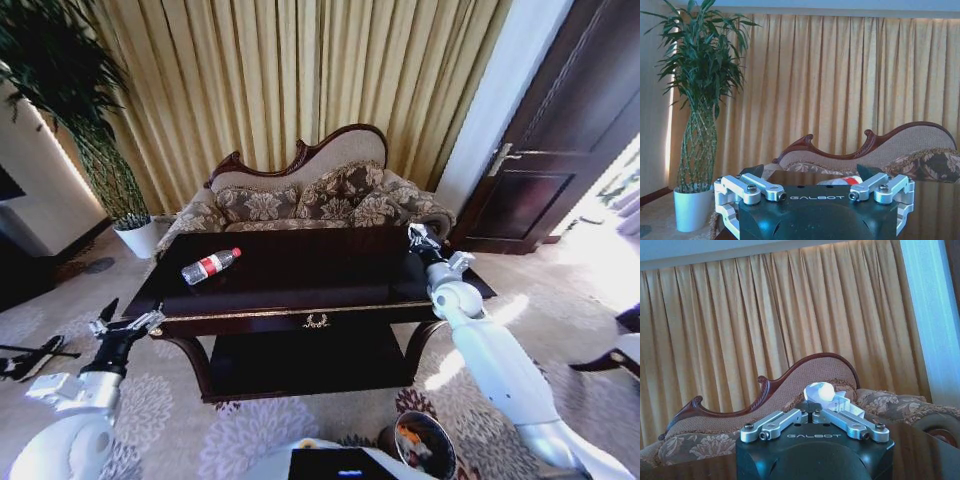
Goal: Move to the front of the table and place the trash on the table into the trash bin.
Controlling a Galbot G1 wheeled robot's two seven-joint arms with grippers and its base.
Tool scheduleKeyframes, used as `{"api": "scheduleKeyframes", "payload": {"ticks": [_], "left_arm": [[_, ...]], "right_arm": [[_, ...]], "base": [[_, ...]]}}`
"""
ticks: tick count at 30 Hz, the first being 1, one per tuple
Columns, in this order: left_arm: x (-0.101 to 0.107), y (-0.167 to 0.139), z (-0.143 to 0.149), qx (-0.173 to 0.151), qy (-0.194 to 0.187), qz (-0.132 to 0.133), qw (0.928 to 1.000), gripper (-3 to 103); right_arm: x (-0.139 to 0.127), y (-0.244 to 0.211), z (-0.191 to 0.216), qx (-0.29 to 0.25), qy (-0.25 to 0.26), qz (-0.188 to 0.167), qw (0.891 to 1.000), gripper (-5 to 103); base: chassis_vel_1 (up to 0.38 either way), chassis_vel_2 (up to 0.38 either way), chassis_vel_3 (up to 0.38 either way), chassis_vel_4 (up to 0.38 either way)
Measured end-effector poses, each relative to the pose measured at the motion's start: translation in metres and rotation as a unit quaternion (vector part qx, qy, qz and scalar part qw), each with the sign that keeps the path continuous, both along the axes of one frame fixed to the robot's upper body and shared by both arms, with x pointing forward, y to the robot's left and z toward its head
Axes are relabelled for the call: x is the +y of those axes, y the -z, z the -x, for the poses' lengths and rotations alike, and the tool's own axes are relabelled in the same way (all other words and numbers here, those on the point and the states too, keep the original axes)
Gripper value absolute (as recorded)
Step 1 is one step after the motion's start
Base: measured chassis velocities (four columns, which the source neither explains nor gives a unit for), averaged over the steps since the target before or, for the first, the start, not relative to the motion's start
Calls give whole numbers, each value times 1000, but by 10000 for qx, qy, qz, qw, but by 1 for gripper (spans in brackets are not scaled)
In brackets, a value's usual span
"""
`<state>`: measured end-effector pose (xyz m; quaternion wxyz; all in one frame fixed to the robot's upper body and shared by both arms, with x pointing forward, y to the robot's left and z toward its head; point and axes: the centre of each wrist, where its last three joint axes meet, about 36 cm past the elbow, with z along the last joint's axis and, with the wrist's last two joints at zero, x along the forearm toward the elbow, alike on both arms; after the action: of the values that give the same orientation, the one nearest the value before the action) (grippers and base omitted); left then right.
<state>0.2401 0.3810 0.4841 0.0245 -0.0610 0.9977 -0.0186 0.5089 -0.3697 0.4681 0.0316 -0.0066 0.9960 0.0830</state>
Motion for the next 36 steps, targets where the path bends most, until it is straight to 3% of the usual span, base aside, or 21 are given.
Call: {"api": "scheduleKeyframes", "payload": {"ticks": [9, 16, 28, 36], "left_arm": [[0, 0, 1, -16, 1, 8, 10000, 100], [0, 2, 1, -25, -6, 27, 10000, 100], [1, 2, 3, -49, -28, 19, 10000, 100], [1, 5, 3, -60, -25, 44, 10000, 100]], "right_arm": [[0, 0, 2, -9, -3, 90, 10000, 0], [9, 23, 11, 125, -69, 430, 9990, 0], [23, 50, 17, 349, -94, 434, 9984, 0], [21, 145, 50, 1456, 64, 810, 9860, 0]], "base": [[241, -240, -227, 228], [251, -245, -236, 223], [180, -186, -170, 177], [17, -28, -12, 21]]}}
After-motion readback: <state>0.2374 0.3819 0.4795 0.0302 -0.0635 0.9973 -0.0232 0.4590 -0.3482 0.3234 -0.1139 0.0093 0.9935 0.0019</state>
